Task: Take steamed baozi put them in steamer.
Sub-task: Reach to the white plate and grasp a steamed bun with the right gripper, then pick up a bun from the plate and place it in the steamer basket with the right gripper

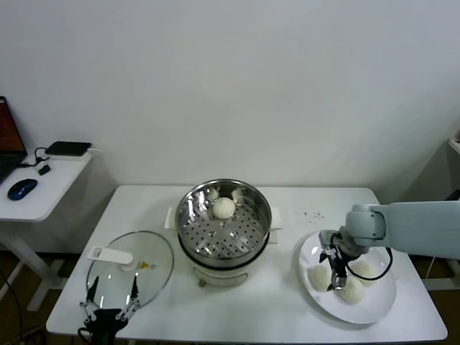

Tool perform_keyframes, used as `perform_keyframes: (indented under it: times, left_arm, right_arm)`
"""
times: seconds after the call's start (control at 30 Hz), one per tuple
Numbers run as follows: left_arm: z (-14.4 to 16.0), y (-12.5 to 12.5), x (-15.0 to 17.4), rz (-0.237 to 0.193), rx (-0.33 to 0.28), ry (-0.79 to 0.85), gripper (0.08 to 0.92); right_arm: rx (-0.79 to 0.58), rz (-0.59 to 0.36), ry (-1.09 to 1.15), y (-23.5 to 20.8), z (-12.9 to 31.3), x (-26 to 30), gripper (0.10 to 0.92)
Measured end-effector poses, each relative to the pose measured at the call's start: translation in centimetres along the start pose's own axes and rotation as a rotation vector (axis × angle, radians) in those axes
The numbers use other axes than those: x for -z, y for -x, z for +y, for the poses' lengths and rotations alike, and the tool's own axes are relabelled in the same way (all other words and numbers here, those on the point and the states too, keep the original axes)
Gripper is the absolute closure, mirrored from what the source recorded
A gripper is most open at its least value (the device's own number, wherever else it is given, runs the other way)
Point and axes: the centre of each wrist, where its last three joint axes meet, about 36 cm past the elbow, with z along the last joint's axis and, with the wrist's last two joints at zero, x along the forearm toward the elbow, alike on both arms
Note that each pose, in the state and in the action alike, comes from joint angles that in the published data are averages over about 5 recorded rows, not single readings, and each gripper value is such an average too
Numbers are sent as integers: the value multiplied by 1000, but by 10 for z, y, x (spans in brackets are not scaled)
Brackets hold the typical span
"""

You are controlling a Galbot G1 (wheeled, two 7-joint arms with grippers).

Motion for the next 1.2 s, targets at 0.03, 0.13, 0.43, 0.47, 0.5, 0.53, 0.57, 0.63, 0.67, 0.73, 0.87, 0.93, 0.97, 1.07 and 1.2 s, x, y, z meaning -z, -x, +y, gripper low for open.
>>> perform_keyframes:
  times: [0.03, 0.13, 0.43, 0.47, 0.5, 0.53, 0.57, 0.63, 0.67, 0.73, 0.87, 0.93, 0.97, 1.07, 1.2]
  left_arm:
    - [0, 0, 0, 0, 0, 0, 177]
    - [-1, 0, 0, 1, 1, 0, 177]
    - [0, 1, 2, -2, 2, 2, 177]
    - [0, 1, 3, -2, 3, 2, 177]
    - [1, 1, 3, -2, 4, 3, 177]
    - [1, 1, 3, -2, 4, 3, 177]
    - [1, 0, 4, -2, 5, 4, 177]
    - [1, 0, 4, -2, 5, 4, 177]
    - [1, 0, 5, -2, 5, 4, 177]
    - [1, 0, 6, -2, 4, 4, 177]
    - [1, 0, 7, 0, 0, 4, 177]
    - [1, 0, 7, 1, -2, 5, 177]
    - [1, -1, 7, 2, -4, 5, 177]
    - [1, -1, 7, 6, -9, 8, 177]
    - [2, -1, 8, 6, -13, 10, 177]
  right_arm:
    - [-2, 0, 0, 1, -1, 0, 200]
    - [-6, -1, 0, 5, -2, 1, 200]
    - [-2, -1, 3, 8, -3, 3, 365]
    - [-1, 0, 4, 8, -3, 3, 378]
    - [-1, 0, 4, 7, -3, 3, 384]
    - [-1, -1, 5, 6, -3, 4, 390]
    - [-1, -2, 5, 5, -4, 4, 392]
    - [-2, -6, 4, 0, -5, 5, 394]
    - [-3, -9, 2, -3, -6, 6, 394]
    - [-4, -14, -3, -12, -9, 9, 394]
    - [-10, -23, -20, -40, -17, 15, 394]
    - [-13, -29, -32, -59, -23, 20, 394]
    - [-15, -31, -38, -70, -25, 23, 394]
    - [-27, -40, -58, -106, -35, 33, 394]
    - [-52, -53, -82, -160, -48, 53, 398]
